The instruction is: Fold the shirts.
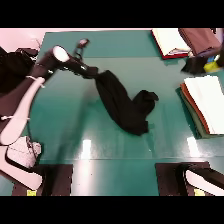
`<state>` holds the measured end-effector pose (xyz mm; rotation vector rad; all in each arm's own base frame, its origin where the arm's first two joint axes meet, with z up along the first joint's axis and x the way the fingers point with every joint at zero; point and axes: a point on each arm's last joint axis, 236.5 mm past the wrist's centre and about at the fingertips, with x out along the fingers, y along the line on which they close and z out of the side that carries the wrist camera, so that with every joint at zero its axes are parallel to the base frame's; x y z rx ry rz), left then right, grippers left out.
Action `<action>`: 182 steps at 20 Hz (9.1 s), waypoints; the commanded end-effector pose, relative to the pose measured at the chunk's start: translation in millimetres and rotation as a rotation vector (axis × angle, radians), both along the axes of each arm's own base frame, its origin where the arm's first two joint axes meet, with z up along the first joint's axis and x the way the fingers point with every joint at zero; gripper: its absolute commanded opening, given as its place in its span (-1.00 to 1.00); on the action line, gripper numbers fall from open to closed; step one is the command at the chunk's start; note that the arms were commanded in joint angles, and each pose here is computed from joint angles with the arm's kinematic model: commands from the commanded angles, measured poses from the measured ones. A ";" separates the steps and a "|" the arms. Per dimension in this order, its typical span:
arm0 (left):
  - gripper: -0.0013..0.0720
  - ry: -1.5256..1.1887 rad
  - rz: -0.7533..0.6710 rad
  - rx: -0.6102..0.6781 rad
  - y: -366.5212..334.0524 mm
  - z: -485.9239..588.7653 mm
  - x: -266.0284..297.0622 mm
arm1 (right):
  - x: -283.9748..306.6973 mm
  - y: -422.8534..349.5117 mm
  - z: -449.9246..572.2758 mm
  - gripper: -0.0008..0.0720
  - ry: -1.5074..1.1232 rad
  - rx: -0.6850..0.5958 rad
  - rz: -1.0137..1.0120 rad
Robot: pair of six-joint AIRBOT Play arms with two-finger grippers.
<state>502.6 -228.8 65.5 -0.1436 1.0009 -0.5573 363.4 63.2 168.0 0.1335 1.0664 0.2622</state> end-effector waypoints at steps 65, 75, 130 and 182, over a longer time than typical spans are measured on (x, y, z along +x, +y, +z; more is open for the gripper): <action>0.51 0.302 0.434 0.024 196.9 -110.4 -112.4 | 72.1 45.1 -48.0 -0.14 0.233 0.185 0.141; 0.27 0.334 0.359 -0.035 146.4 -149.7 -102.1 | 42.5 41.2 -51.0 -0.14 0.153 0.202 0.064; -0.90 -0.257 0.279 0.017 158.9 197.3 -91.6 | 14.3 -76.5 73.1 -0.93 -0.157 0.123 -0.169; -0.89 0.651 -0.045 0.035 67.1 -142.1 -309.4 | -17.0 -35.2 -112.2 0.02 0.252 0.116 -0.107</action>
